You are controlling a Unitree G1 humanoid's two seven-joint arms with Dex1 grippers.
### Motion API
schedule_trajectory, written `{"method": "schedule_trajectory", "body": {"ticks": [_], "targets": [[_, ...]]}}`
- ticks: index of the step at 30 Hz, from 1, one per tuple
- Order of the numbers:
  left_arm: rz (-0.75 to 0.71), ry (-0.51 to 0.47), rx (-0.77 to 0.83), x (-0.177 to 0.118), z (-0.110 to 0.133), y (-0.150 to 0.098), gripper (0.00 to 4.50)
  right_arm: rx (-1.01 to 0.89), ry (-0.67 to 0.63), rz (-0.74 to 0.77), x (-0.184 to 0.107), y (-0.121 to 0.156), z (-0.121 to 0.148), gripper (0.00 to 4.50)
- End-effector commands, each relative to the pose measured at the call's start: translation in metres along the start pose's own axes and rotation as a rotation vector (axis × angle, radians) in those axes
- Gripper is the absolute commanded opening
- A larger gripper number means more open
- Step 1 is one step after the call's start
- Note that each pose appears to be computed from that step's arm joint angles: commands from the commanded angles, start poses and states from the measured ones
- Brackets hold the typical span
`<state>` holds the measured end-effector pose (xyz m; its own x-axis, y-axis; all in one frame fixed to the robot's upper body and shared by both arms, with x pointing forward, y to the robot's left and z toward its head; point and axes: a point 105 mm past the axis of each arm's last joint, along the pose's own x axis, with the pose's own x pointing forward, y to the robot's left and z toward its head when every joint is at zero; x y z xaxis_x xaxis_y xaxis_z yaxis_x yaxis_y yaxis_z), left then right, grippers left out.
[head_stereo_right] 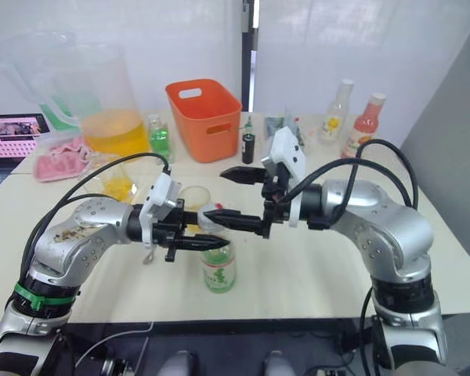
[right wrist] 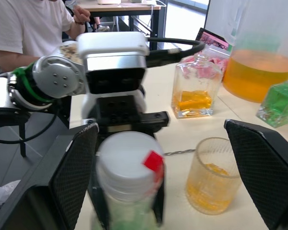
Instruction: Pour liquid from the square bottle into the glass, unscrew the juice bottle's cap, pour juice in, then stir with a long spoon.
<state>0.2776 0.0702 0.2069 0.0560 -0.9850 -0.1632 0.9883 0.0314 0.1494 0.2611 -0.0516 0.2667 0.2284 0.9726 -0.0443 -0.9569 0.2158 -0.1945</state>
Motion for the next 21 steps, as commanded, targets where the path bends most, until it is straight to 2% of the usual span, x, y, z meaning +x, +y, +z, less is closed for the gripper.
{"method": "schedule_trajectory", "body": {"ticks": [1,10,11,12,14,18,21], "targets": [[0.005,0.021,0.002,0.003,-0.006,0.002,1.40,-0.004,-0.028,-0.020,-0.001,0.010,0.009,4.44],[-0.003,0.026,0.010,0.004,-0.006,0.003,1.40,0.054,-0.004,-0.081,0.006,0.012,-0.003,4.44],[-0.003,0.032,0.015,0.004,-0.007,0.002,1.40,0.055,0.001,-0.086,0.006,0.012,-0.004,3.93],[-0.004,0.036,0.017,0.004,-0.007,0.002,1.40,0.055,0.002,-0.086,0.006,0.012,-0.004,3.72],[-0.003,0.036,0.017,0.005,-0.008,0.002,1.40,0.061,-0.006,-0.074,0.006,0.014,-0.004,2.94],[0.004,0.035,0.016,0.004,-0.008,0.003,1.40,0.059,0.010,-0.044,0.007,0.017,-0.006,1.69],[0.011,0.036,0.017,0.003,-0.008,0.003,1.40,0.046,0.028,-0.020,0.008,0.017,-0.009,1.65]]}}
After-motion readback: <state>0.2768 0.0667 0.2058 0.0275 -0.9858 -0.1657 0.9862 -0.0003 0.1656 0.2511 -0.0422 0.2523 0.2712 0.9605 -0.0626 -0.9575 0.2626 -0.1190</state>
